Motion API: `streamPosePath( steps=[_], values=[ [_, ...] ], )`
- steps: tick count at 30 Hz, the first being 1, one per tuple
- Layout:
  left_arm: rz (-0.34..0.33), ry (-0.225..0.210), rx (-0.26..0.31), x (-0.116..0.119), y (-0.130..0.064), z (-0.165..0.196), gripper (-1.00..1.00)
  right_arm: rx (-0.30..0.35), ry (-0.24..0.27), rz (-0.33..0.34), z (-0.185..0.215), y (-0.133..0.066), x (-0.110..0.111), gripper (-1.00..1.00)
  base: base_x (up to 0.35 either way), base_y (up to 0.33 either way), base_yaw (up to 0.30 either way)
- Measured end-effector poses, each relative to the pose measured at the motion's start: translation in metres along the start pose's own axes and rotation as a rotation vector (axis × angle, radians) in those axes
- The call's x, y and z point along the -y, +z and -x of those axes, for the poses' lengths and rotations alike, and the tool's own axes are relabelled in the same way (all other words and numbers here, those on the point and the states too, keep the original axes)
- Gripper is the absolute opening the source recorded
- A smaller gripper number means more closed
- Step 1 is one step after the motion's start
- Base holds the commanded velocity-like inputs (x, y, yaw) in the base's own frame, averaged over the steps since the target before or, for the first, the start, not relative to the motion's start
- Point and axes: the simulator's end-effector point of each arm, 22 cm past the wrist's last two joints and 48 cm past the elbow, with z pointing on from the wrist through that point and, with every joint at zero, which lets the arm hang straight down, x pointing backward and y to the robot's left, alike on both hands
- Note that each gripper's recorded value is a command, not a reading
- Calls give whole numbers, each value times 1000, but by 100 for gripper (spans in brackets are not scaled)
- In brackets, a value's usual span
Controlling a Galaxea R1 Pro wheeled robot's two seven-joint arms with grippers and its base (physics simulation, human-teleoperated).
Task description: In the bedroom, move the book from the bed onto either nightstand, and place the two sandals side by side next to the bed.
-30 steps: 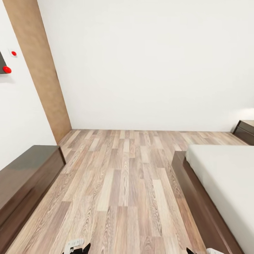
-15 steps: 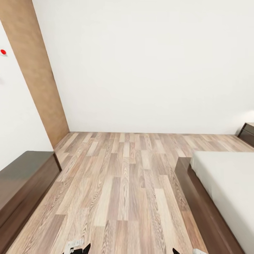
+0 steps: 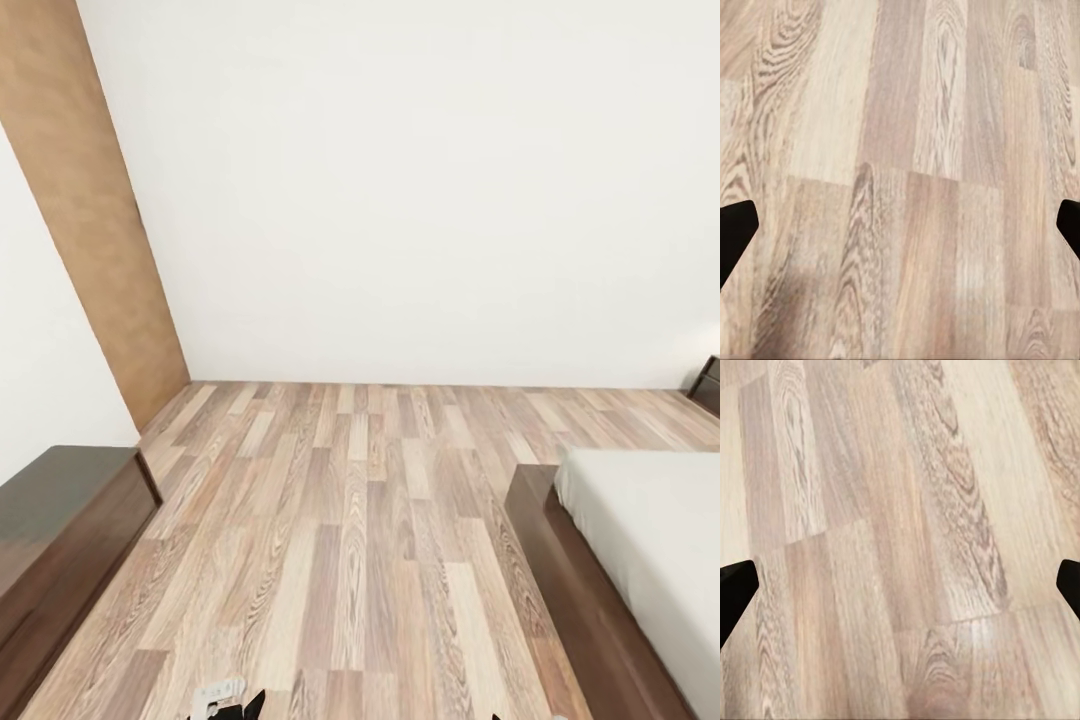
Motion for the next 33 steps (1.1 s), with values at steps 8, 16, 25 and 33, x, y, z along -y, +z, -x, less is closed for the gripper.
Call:
streamPosePath(
  steps=[8,16,25,33],
  values=[
    [0,0,0,0,0,0,100,-1,1,0,-1,0,0,100,299,0,0],
    [1,0,0,0,0,0,100,-2,1,0,-1,0,0,100,326,0,0],
    [1,0,0,0,0,0,100,-1,0,0,-1,0,0,100,327,0,0],
    [1,0,0,0,0,0,100,-1,0,0,-1,0,0,100,327,0,0]
  ],
)
